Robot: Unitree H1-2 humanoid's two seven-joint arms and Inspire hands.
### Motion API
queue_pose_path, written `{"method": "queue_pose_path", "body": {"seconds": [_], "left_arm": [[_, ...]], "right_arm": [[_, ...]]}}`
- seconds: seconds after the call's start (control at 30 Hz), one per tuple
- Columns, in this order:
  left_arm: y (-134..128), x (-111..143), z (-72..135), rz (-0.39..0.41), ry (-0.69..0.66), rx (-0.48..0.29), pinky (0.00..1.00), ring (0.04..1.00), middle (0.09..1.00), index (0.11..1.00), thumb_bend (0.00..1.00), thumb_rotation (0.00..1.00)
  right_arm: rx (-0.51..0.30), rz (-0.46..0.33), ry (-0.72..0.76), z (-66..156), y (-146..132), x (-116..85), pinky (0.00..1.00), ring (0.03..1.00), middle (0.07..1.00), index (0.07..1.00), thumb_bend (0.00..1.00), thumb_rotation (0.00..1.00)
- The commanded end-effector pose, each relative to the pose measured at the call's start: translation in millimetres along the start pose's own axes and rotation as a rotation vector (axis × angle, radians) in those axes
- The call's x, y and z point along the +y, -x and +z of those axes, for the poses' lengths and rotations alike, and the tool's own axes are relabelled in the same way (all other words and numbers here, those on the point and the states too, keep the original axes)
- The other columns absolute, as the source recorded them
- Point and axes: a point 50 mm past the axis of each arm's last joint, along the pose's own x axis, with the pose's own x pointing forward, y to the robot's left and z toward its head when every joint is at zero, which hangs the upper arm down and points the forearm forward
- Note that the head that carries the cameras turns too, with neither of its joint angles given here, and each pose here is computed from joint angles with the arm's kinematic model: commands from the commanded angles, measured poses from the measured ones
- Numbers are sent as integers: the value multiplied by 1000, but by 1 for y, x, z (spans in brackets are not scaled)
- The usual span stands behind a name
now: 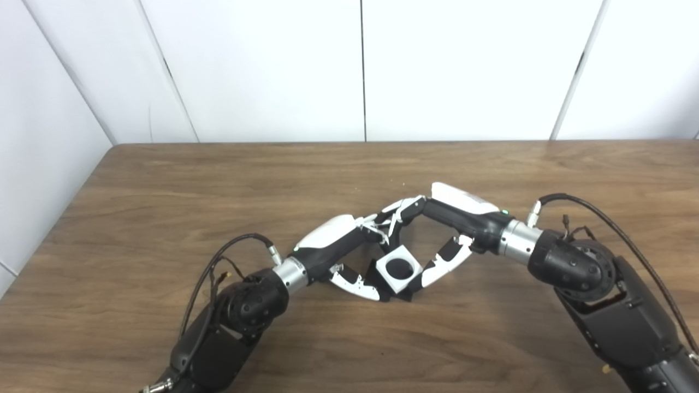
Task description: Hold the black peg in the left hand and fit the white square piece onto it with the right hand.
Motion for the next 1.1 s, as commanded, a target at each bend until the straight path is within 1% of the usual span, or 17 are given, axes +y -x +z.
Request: {"method": "queue_pose_path", "body": {"seconds": [0.0, 0.53, 1.07], "left_arm": [[2, -15, -2, -64, -37, 29, 1000, 1000, 932, 493, 517, 86], [2, -15, -2, -68, -35, 36, 1000, 1000, 937, 493, 517, 85], [2, -16, -1, -67, -33, 36, 1000, 1000, 935, 493, 517, 86]], "right_arm": [[-63, -41, 47, 10, -6, -18, 731, 854, 803, 480, 518, 134], [-50, -46, 67, 8, -3, -25, 750, 862, 812, 481, 518, 135], [-49, -63, 38, 7, -7, -23, 746, 863, 808, 481, 519, 133]]}}
